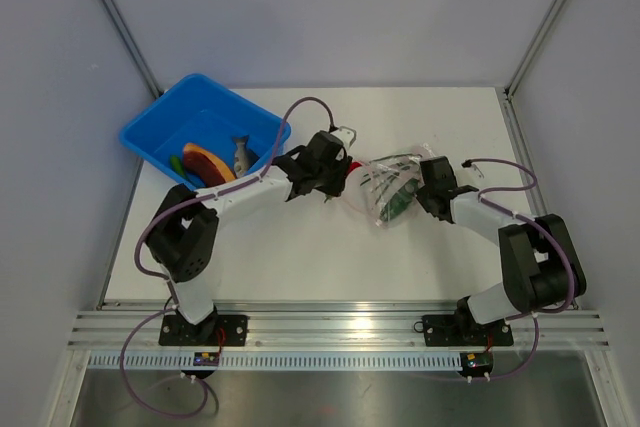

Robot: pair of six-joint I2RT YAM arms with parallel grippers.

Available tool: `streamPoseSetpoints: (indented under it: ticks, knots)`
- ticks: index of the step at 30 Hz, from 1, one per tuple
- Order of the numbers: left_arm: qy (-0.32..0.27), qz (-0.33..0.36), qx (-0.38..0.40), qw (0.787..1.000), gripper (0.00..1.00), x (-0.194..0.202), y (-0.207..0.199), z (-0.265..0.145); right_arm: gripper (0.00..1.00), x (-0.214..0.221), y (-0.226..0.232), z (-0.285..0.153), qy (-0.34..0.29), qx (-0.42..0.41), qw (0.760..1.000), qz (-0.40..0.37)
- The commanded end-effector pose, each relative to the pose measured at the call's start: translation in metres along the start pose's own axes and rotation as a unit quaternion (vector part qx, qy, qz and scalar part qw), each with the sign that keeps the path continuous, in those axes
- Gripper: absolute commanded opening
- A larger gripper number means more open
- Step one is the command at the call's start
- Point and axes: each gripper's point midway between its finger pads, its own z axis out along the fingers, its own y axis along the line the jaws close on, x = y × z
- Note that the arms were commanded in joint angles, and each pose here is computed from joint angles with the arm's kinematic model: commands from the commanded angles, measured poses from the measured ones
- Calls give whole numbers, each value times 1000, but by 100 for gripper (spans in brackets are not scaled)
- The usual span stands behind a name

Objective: Open the zip-top bag and remove the fake food
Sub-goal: Pick up the fake vegetable from the zipper food storage bag, then place the fake vegetable in the bin.

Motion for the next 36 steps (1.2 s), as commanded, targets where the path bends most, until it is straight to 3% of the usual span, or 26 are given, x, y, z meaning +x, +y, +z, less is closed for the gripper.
streamPoseSetpoints:
  ticks: [1, 7, 16, 25, 36]
  knots:
    - [-62, -19, -4, 998, 29, -33, 8, -22, 0, -21, 6, -7, -39, 1, 999, 18]
    - [-47, -32, -17, 998, 22, -26, 24, -31, 0, -22, 7, -8, -39, 2, 999, 14]
    - [-43, -64, 0, 997, 24, -24, 50, -56, 0, -23, 6, -9, -40, 0, 999, 13]
    - [-112, -112, 33, 987, 25, -31, 72, -102, 0, -24, 4, -9, -42, 2, 999, 16]
    - [-224, -197, -71, 952, 24, -37, 146, -153, 0, -23, 7, -8, -37, -8, 999, 15]
